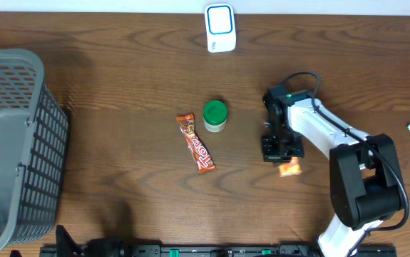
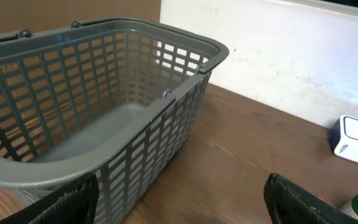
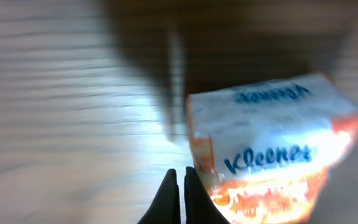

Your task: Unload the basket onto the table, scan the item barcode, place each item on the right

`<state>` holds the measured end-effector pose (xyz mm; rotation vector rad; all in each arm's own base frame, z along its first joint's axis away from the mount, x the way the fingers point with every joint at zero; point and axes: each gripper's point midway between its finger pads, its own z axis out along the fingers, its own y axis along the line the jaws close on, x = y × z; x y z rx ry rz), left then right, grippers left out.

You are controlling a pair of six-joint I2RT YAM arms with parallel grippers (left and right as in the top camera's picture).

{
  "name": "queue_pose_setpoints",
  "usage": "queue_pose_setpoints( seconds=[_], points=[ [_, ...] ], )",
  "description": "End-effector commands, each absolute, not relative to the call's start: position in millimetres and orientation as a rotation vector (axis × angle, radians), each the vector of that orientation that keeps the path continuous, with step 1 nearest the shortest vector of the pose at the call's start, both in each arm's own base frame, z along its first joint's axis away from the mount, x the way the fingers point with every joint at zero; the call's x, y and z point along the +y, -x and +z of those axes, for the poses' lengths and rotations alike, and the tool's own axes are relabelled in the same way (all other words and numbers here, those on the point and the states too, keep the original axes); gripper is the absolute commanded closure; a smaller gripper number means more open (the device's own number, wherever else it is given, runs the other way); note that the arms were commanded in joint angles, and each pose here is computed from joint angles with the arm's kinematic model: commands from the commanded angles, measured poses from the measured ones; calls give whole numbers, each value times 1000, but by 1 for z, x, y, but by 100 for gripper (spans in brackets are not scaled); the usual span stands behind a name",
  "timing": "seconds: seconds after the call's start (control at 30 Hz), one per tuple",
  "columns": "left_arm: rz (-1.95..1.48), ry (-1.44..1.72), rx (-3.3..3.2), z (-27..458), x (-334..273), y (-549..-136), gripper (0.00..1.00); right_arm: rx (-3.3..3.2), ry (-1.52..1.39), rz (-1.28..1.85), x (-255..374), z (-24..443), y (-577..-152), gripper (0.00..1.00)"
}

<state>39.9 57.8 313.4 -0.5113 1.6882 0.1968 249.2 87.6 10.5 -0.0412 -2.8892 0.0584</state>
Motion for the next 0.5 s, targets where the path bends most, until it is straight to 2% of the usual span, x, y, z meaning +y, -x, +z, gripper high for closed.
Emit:
queue_pose_setpoints(
  seconds=[0.0,0.17,0.37,0.47],
  points=[
    [182,500,1691,313,56,-41,15,-2954,219,395,47,18,-262,99],
    [182,501,1691,313,56,-41,15,-3003,157,301,58,28,-271,99],
    [182,501,1691,313,56,-41,15,-3024,41,-203,111,68,-263,99],
    [182,500,1691,313,56,-41,15,-3060,176,-132,97,89,-255,99]
  ],
)
